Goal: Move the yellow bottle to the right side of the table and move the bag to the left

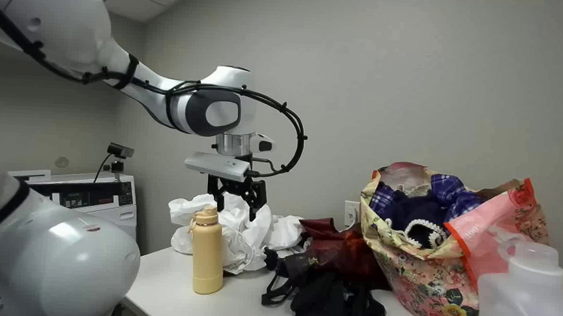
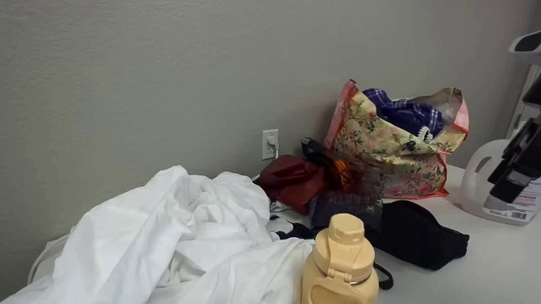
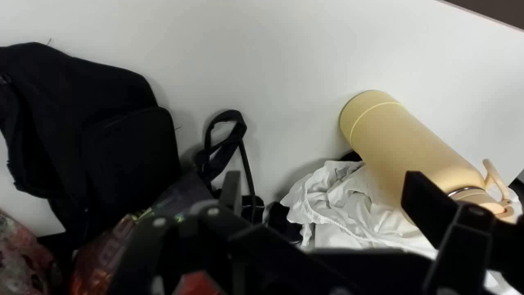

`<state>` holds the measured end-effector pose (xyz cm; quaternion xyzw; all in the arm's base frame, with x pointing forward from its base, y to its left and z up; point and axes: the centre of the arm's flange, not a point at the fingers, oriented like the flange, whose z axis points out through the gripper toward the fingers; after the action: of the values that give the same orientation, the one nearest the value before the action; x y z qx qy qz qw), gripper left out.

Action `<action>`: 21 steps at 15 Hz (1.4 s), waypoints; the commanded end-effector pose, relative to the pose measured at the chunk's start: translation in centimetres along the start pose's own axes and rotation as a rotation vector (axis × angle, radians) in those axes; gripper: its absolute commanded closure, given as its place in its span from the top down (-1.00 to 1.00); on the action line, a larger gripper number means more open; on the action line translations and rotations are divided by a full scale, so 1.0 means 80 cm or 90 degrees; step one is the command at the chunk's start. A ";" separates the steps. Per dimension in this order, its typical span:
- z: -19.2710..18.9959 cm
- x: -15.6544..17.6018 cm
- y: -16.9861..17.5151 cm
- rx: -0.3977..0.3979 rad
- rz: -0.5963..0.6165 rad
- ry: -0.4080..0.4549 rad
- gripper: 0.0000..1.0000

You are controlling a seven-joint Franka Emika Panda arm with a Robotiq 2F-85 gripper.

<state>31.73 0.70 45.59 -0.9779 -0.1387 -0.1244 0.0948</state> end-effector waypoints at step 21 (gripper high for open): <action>0.027 0.128 -0.270 -0.088 -0.408 0.010 1.00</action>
<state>33.30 22.00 50.30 -0.9007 -0.4020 -0.1644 -0.0117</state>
